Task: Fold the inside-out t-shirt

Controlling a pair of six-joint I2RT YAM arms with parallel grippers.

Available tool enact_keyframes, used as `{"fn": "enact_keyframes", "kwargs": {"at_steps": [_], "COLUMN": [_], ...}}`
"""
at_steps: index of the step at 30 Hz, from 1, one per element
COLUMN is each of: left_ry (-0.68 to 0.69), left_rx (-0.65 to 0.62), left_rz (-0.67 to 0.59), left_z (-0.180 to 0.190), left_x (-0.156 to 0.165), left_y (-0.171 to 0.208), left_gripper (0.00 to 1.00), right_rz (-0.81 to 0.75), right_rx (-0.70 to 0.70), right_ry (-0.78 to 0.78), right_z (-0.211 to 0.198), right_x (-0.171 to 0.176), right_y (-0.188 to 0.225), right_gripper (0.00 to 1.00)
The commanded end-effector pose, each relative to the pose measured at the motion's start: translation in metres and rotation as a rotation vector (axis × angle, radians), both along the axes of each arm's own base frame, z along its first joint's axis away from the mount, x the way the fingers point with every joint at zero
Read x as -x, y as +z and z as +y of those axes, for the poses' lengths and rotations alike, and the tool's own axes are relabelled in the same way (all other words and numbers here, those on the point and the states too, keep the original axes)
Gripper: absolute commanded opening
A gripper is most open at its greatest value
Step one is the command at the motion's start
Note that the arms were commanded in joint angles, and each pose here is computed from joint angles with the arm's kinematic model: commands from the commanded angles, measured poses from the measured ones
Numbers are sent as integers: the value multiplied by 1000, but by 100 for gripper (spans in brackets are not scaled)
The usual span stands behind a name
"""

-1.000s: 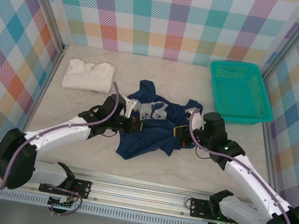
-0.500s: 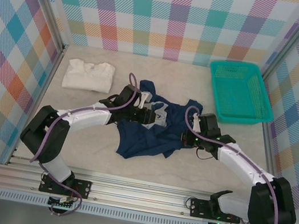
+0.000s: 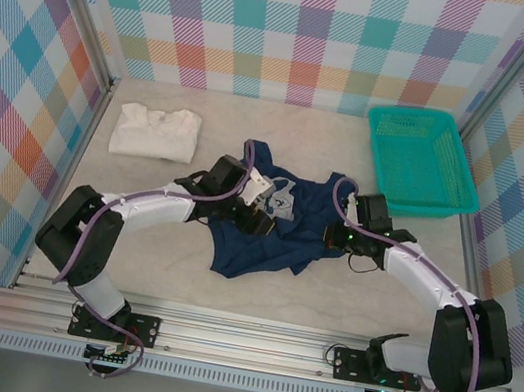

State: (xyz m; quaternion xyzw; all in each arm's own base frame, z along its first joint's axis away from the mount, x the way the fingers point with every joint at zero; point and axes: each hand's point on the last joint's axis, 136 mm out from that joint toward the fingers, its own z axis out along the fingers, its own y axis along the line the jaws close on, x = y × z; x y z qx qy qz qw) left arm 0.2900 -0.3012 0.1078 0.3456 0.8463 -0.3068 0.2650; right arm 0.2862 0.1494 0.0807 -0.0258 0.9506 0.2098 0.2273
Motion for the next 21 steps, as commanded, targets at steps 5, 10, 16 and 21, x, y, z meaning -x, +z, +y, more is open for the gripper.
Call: {"fn": "enact_keyframes", "kwargs": {"at_steps": [5, 10, 16, 21], "left_ry": [-229, -272, -238, -232], "left_rx": [-203, -255, -238, -203], "left_rz": [-200, -211, -227, -177], "left_z": [-16, -34, -46, -47], "left_x": [16, 13, -5, -13], "left_y": [-14, -24, -19, -18], "left_gripper": [70, 73, 68, 57], "right_rz": [-19, -16, -20, -21], "right_rx": [-49, -60, -67, -70], "right_ry": [26, 27, 33, 38], "right_z": [10, 11, 13, 13], "right_x": [-9, -8, -7, -7], "right_y": [13, 12, 15, 14], "right_gripper": [0, 0, 0, 0]}}
